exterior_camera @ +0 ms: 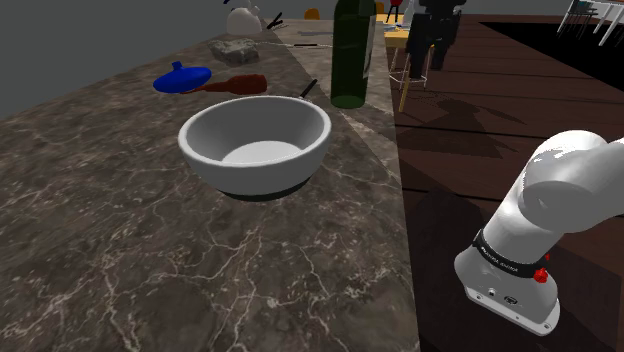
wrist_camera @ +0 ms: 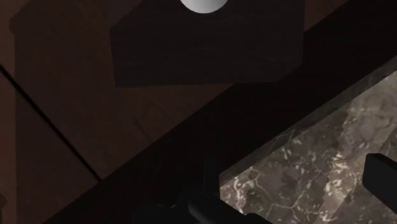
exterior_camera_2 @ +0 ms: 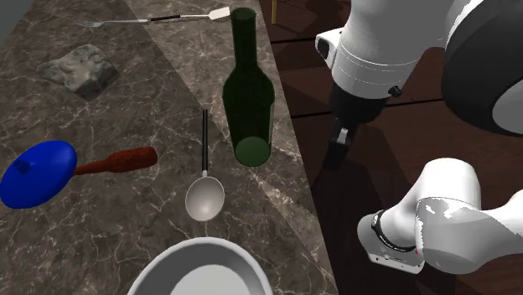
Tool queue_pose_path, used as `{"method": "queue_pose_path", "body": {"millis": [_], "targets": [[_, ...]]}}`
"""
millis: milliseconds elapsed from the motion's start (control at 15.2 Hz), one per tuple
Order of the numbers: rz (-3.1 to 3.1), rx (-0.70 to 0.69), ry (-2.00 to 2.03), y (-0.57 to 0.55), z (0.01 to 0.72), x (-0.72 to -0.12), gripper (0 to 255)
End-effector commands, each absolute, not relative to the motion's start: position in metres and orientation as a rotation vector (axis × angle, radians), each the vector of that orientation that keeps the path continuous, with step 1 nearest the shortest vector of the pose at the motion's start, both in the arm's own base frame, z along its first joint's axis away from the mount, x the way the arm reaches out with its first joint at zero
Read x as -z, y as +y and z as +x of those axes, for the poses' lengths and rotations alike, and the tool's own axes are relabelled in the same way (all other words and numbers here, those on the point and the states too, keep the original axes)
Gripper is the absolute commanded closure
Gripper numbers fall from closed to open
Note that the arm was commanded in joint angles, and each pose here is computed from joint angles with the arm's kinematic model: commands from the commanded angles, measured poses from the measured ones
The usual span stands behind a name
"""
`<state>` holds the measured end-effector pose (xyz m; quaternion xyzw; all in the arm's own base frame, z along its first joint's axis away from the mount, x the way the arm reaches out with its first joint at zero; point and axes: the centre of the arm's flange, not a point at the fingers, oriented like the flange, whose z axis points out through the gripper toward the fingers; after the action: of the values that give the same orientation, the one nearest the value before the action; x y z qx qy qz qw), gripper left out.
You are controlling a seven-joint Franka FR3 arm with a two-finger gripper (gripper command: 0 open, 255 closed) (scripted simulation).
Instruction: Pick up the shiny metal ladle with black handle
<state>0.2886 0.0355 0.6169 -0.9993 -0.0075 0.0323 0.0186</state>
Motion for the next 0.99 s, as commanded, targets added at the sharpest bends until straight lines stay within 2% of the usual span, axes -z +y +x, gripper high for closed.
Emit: {"method": "queue_pose_path", "body": {"millis": [0,924], "targets": [[-3.103,-0.100,-0.023,0.036,0.289,-0.617,0],[-2.960,0.106,0.938,0.128,0.421,-0.580,0]]}}
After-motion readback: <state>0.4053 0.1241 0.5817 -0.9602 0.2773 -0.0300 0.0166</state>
